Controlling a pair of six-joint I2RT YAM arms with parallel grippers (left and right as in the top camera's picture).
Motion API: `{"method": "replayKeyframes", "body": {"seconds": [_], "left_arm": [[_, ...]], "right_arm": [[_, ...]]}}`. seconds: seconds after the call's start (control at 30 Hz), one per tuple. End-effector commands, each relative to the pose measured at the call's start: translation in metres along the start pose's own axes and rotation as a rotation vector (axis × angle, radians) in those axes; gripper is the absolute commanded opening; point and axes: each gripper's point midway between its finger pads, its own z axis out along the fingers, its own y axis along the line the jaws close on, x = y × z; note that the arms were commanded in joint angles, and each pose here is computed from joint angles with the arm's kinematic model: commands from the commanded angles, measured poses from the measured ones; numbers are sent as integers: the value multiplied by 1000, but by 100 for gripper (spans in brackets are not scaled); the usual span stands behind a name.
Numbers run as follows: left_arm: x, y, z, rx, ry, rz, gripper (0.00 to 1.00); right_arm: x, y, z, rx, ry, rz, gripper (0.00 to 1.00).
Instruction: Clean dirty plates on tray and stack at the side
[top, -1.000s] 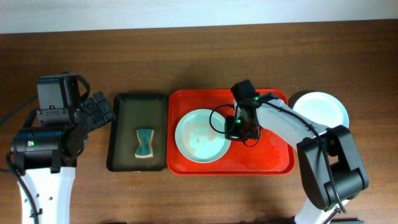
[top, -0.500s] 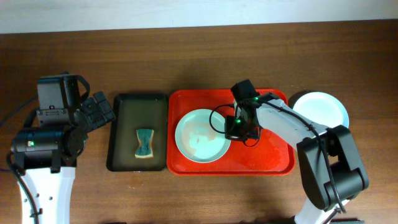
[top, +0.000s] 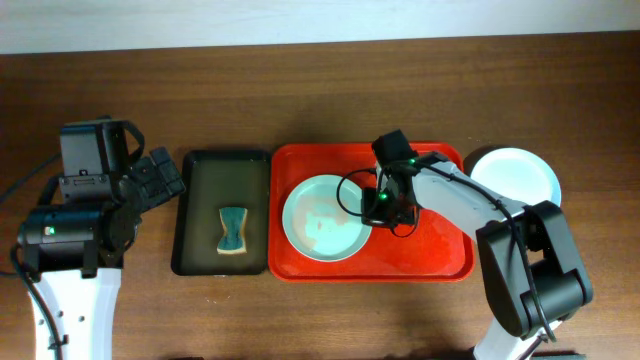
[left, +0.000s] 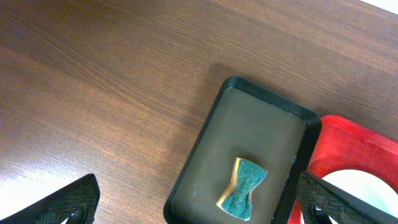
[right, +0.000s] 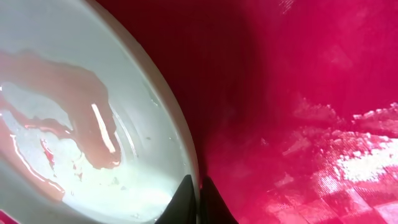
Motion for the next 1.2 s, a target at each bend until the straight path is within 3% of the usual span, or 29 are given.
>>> {"method": "replayKeyframes", "body": {"seconds": [0.0, 0.27, 0.67, 0.97, 1.17], "left_arm": [[-2, 3, -1, -9, -6, -18, 99], [-2, 3, -1, -8, -7, -18, 99], [-2, 3, -1, -9, -6, -18, 99], [-2, 3, -1, -8, -7, -18, 99], [-2, 3, -1, -9, -6, -18, 99]], "right_arm": [[-18, 6, -26, -10, -15, 26, 4], [-45, 43, -95, -29, -67, -46, 4], [-63, 137, -85, -25, -348, -193, 4], [-62, 192, -93, 77, -631, -305, 4], [-79, 221, -115, 114, -808, -504, 4]]}}
